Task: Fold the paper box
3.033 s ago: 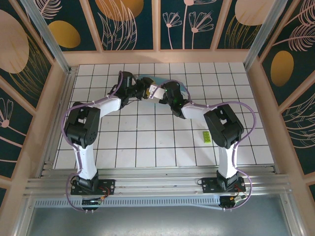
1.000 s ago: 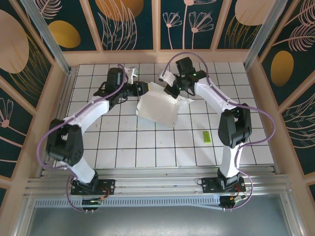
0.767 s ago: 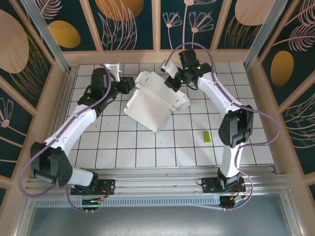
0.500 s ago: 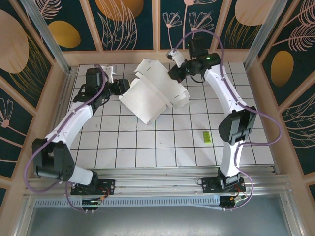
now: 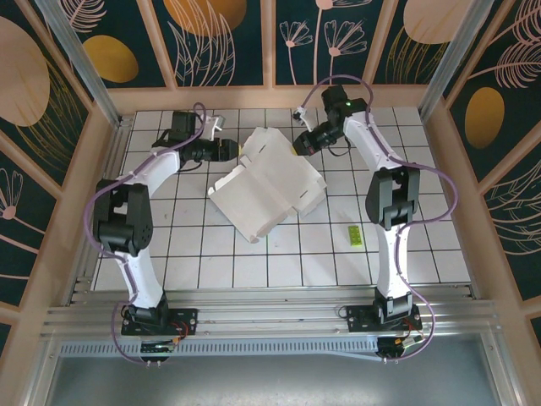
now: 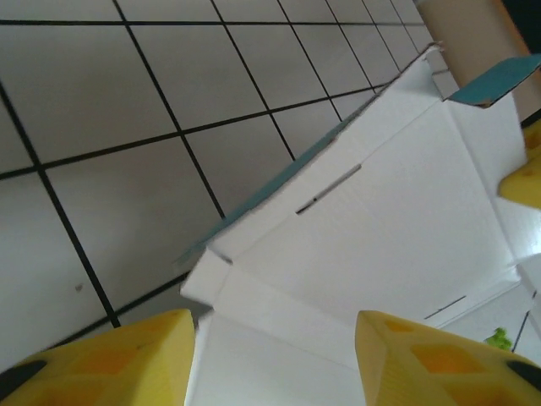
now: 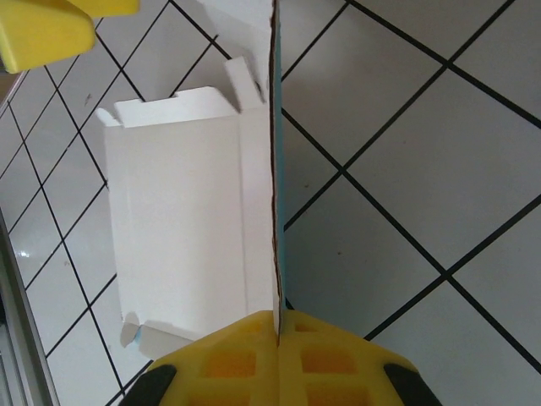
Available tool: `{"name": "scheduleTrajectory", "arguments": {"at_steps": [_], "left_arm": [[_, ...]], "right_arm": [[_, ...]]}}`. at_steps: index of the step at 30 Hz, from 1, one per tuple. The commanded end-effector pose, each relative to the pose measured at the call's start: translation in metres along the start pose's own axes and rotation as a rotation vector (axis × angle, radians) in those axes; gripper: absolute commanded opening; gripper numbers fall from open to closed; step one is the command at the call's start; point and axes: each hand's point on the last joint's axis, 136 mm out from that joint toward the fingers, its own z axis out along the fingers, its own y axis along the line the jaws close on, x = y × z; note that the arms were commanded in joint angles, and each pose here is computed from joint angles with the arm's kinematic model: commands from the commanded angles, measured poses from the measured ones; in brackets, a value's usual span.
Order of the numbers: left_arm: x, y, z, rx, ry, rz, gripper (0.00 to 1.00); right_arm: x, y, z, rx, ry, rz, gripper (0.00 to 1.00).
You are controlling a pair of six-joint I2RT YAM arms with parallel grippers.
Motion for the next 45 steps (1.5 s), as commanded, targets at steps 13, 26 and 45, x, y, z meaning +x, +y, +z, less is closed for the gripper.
{"name": "scheduleTrajectory", "arguments": {"at_steps": [13, 26, 45], "left_arm": [[0.029, 0.022, 0.052, 0.179, 0.090, 0.027, 0.53], [0.014, 0.020, 0.052, 0.182, 0.042, 0.055, 0.40], [0.000, -0.003, 0.038, 0.039, -0.002, 0.239, 0.22]], "right_arm": [[-0.007, -0.011, 0.005, -0.036, -0.038, 0.034, 0.01], [-0.002, -0.012, 0.010, -0.034, -0.022, 0.043, 0.01], [0.003, -0.019, 0.020, 0.006, -0.021, 0.066, 0.00]]}}
